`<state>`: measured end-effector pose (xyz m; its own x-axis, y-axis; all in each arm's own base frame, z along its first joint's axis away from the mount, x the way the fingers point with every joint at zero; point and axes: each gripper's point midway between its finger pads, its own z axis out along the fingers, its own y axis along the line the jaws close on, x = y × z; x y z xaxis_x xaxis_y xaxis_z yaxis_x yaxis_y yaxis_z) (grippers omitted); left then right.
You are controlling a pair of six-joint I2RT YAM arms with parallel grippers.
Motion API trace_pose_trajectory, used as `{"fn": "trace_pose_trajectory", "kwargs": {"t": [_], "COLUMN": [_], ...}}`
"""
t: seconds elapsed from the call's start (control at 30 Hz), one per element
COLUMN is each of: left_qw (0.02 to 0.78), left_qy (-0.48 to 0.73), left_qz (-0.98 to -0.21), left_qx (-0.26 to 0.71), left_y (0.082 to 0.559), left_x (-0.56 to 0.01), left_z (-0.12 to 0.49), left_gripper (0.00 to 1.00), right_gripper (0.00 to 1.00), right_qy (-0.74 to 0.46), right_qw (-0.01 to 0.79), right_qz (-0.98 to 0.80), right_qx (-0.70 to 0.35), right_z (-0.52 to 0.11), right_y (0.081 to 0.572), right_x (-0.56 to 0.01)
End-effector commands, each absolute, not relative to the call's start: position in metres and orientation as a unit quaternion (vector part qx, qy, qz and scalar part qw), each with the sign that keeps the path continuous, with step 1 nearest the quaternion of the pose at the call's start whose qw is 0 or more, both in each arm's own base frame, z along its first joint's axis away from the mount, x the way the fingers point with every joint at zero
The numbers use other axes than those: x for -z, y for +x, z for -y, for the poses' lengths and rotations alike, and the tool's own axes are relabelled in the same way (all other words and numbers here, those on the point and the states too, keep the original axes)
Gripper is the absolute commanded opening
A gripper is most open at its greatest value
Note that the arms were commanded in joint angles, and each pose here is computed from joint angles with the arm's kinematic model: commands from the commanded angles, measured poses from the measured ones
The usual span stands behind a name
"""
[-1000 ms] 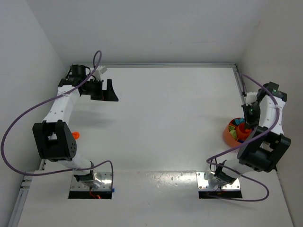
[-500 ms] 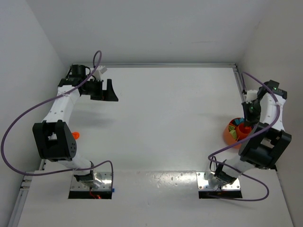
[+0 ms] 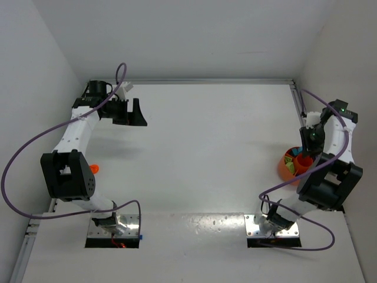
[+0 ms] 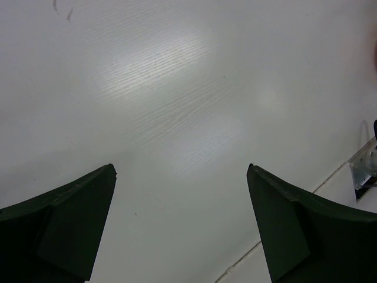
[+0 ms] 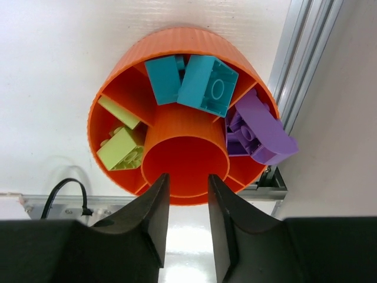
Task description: Sort the legos into containers by color
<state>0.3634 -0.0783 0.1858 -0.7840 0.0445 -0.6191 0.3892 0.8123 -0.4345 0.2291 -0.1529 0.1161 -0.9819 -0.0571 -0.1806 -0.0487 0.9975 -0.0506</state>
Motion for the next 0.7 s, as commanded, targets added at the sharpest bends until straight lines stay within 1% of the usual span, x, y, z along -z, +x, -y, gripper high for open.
{"fn": "trace_pose_trajectory", "kwargs": {"t": [0.0,0.1,0.17,0.2,0.23,0.33,0.43,0.47,0.5,0.6,0.63,0.67], "left_qw": [0.336,0.362,0.358,0.356,0.337,0.298,0.268,0.259,0.244,0.232,0.221,0.221], "left_qy": [0.143,0.132,0.119,0.125,0.112,0.102,0.073,0.063,0.043,0.013,-0.012,-0.027], "left_qz": [-0.888,-0.883,-0.898,-0.903,-0.918,-0.940,-0.957,-0.961,-0.966,-0.973,-0.975,-0.975], "left_qx": [0.280,0.268,0.228,0.205,0.176,0.130,0.088,0.079,0.070,0.016,-0.007,-0.021], "left_y": [0.364,0.362,0.361,0.360,0.355,0.336,0.316,0.310,0.299,0.287,0.279,0.275], "left_x": [-0.205,-0.221,-0.214,-0.213,-0.204,-0.183,-0.159,-0.152,-0.141,-0.133,-0.125,-0.124], "left_z": [0.083,0.068,0.052,0.041,0.026,-0.010,-0.053,-0.063,-0.076,-0.104,-0.113,-0.120], "left_gripper": [1.00,1.00,1.00,1.00,1.00,1.00,1.00,1.00,1.00,0.97,0.94,0.94], "right_gripper": [0.31,0.28,0.28,0.28,0.28,0.26,0.25,0.25,0.25,0.25,0.24,0.24], "right_qy": [-0.035,-0.056,-0.069,-0.074,-0.082,-0.093,-0.117,-0.122,-0.139,-0.158,-0.174,-0.181], "right_qw": [0.133,0.178,0.204,0.201,0.206,0.199,0.219,0.212,0.217,0.204,0.187,0.179], "right_qz": [-0.990,-0.982,-0.976,-0.976,-0.973,-0.968,-0.959,-0.959,-0.953,-0.947,-0.946,-0.946], "right_qx": [0.027,0.017,-0.017,-0.038,-0.067,-0.123,-0.135,-0.142,-0.158,-0.190,-0.199,-0.203], "right_z": [0.154,0.139,0.123,0.113,0.101,0.070,0.037,0.028,0.005,-0.027,-0.045,-0.054], "right_y": [0.240,0.253,0.263,0.268,0.274,0.293,0.318,0.325,0.335,0.351,0.359,0.363], "right_x": [-0.144,-0.171,-0.182,-0.185,-0.186,-0.185,-0.185,-0.178,-0.179,-0.172,-0.163,-0.159]}}
